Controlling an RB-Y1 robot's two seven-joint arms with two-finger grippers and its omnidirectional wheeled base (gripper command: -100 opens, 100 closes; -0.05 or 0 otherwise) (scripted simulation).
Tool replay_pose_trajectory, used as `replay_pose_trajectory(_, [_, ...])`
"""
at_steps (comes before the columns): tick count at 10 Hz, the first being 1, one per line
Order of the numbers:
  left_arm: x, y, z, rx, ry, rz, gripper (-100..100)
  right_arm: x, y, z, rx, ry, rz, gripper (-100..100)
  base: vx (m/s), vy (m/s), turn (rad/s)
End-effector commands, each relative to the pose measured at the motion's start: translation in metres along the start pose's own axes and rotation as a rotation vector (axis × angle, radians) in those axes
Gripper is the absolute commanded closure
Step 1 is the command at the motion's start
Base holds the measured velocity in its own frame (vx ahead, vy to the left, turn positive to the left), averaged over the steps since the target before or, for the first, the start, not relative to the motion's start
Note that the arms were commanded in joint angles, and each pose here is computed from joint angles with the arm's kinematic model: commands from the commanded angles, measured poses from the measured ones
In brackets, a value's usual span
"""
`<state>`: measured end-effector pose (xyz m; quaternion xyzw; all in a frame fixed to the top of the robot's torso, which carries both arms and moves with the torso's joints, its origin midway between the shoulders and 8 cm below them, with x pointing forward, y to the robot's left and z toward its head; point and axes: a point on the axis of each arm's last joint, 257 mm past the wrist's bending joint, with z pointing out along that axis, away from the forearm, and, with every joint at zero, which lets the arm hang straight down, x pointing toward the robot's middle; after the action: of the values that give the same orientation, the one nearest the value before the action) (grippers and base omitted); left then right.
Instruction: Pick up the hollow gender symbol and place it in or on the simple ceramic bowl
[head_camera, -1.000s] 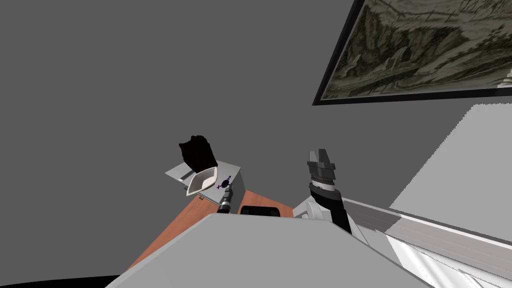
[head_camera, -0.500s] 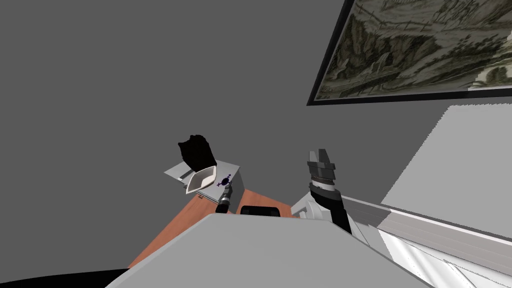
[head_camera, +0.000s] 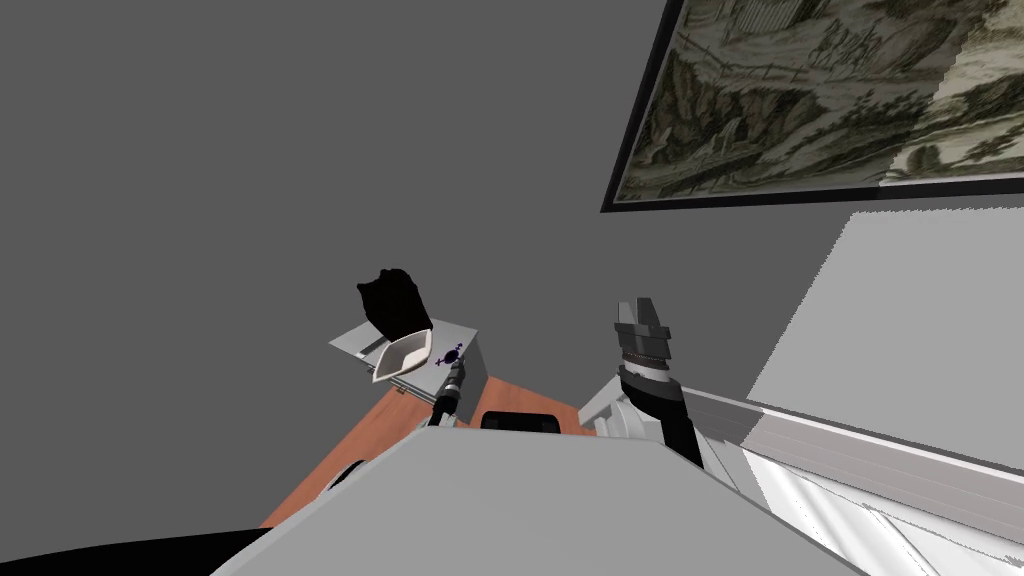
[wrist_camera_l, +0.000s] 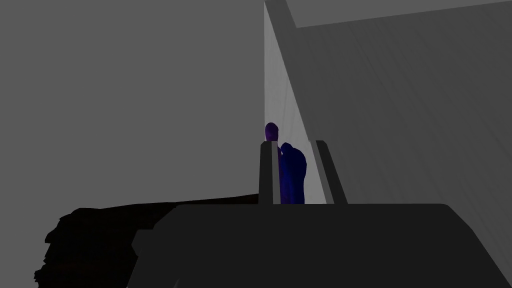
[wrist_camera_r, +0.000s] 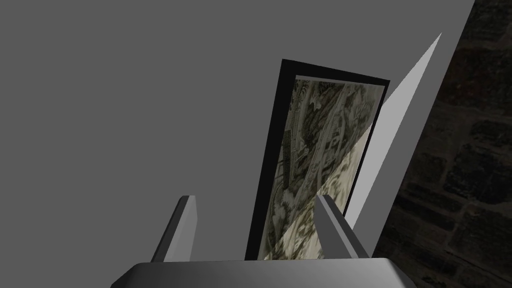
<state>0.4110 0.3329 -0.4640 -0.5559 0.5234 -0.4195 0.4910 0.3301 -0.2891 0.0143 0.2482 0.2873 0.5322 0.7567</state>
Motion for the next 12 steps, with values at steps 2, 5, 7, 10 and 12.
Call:
replay_pose_trajectory(2, [-0.002, 0.000, 0.008, -0.021, 0.000, -0.003, 100, 0.000, 0.000, 0.000, 0.000, 0.000, 0.000, 0, -0.032, -0.029, -0.012])
replay_pose_trajectory(5, [-0.006, -0.007, 0.026, -0.041, 0.000, -0.009, 100, 0.000, 0.000, 0.000, 0.000, 0.000, 0.000, 0, -0.043, -0.034, -0.010])
replay_pose_trajectory(7, [-0.010, -0.014, 0.046, -0.062, -0.001, -0.017, 100, 0.000, 0.000, 0.000, 0.000, 0.000, 0.000, 0, -0.052, -0.038, -0.016])
replay_pose_trajectory(10, [-0.014, -0.023, 0.065, -0.084, -0.004, -0.026, 100, 0.000, 0.000, 0.000, 0.000, 0.000, 0.000, 0, -0.046, -0.025, -0.009])
replay_pose_trajectory(12, [-0.017, -0.036, 0.084, -0.097, -0.007, -0.038, 100, 0.000, 0.000, 0.000, 0.000, 0.000, 0.000, 0, -0.066, -0.043, -0.017])
